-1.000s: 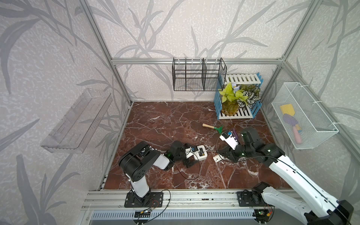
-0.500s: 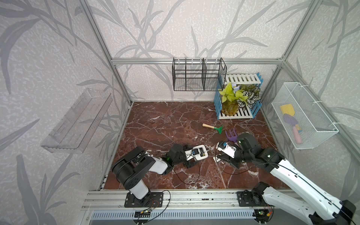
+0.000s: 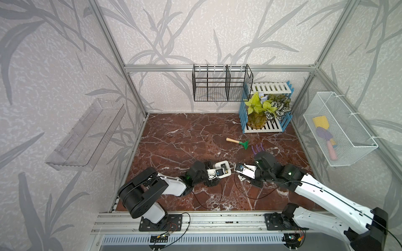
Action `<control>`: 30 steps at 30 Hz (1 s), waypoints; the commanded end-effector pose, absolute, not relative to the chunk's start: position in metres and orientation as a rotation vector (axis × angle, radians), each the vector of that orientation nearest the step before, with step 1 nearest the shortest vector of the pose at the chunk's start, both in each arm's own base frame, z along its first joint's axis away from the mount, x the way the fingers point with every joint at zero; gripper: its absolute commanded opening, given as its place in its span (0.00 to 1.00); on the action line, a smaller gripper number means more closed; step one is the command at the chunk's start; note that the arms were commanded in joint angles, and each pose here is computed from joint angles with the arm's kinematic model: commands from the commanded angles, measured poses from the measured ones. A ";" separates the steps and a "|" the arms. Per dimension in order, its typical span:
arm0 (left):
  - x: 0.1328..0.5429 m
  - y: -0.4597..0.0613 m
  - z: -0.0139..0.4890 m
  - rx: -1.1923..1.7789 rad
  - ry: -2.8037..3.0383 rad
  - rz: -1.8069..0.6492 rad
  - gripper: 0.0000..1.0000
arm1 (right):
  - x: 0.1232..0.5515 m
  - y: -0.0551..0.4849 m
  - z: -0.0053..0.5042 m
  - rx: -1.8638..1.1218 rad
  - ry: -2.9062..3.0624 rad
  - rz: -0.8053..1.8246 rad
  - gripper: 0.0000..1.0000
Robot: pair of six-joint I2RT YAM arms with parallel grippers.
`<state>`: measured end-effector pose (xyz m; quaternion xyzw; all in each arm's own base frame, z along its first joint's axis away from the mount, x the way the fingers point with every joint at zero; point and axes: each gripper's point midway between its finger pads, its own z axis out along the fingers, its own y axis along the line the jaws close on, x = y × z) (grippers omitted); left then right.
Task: Remove the battery from the alarm
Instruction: Release the battery from the alarm.
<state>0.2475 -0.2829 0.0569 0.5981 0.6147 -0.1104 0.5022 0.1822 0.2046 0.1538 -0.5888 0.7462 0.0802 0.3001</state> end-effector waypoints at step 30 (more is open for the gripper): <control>0.246 -0.291 0.062 1.443 1.456 -0.257 0.47 | 0.194 0.224 0.118 -1.440 2.192 0.233 0.00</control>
